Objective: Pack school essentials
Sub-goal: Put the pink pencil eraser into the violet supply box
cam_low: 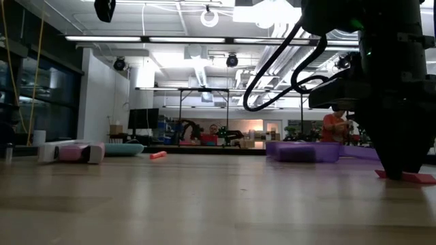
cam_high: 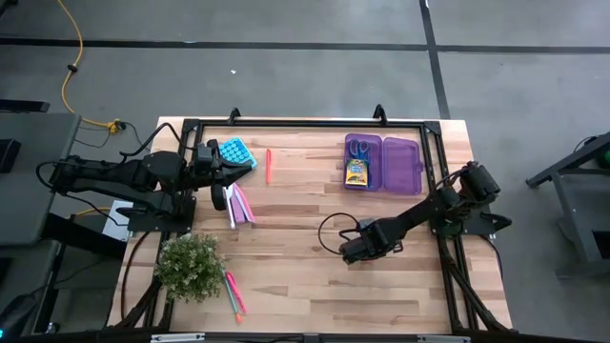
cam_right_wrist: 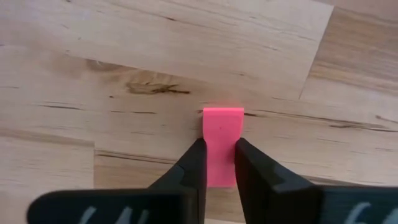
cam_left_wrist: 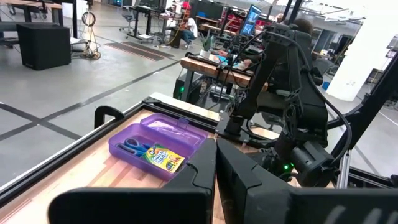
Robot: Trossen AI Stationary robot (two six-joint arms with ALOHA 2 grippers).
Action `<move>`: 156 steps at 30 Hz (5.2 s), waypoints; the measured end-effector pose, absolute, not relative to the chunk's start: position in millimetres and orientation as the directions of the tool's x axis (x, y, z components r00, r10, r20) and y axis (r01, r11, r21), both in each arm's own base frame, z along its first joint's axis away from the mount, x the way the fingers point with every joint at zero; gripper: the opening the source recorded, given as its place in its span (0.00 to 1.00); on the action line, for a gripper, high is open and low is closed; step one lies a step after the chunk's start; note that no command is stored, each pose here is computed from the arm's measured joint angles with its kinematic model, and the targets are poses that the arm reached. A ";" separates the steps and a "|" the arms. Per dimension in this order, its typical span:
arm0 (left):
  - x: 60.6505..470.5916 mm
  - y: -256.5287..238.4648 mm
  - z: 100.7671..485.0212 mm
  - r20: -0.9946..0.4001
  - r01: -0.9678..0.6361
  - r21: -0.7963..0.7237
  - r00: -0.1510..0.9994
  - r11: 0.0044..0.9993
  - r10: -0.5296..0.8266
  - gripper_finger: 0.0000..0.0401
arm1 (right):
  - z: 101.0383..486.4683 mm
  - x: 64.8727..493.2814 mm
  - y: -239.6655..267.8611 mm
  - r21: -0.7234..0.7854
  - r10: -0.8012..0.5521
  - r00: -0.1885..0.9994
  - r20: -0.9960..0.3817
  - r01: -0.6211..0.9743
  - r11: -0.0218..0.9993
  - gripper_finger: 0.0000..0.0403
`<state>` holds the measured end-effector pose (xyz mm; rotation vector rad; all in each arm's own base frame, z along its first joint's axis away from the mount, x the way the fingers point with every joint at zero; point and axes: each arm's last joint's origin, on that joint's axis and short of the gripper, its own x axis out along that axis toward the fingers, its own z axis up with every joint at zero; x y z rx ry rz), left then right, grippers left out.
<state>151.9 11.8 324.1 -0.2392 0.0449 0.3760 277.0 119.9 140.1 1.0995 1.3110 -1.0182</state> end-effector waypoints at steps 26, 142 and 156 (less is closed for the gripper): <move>151.9 12.0 324.1 -0.087 -0.376 -0.189 0.927 0.907 0.366 0.00 | 139.7 277.0 119.8 0.031 0.042 0.022 -0.999 0.971 0.236 0.17; 170.3 7.0 331.4 0.018 -0.174 -0.182 0.984 0.968 0.180 0.00 | 160.0 228.2 -213.2 0.059 -0.289 0.055 -0.956 0.998 -0.007 0.17; 170.3 7.0 331.4 0.018 -0.173 -0.184 0.984 0.968 0.179 0.00 | 146.2 229.0 -215.8 0.029 -0.255 0.024 -0.967 0.999 -0.015 0.17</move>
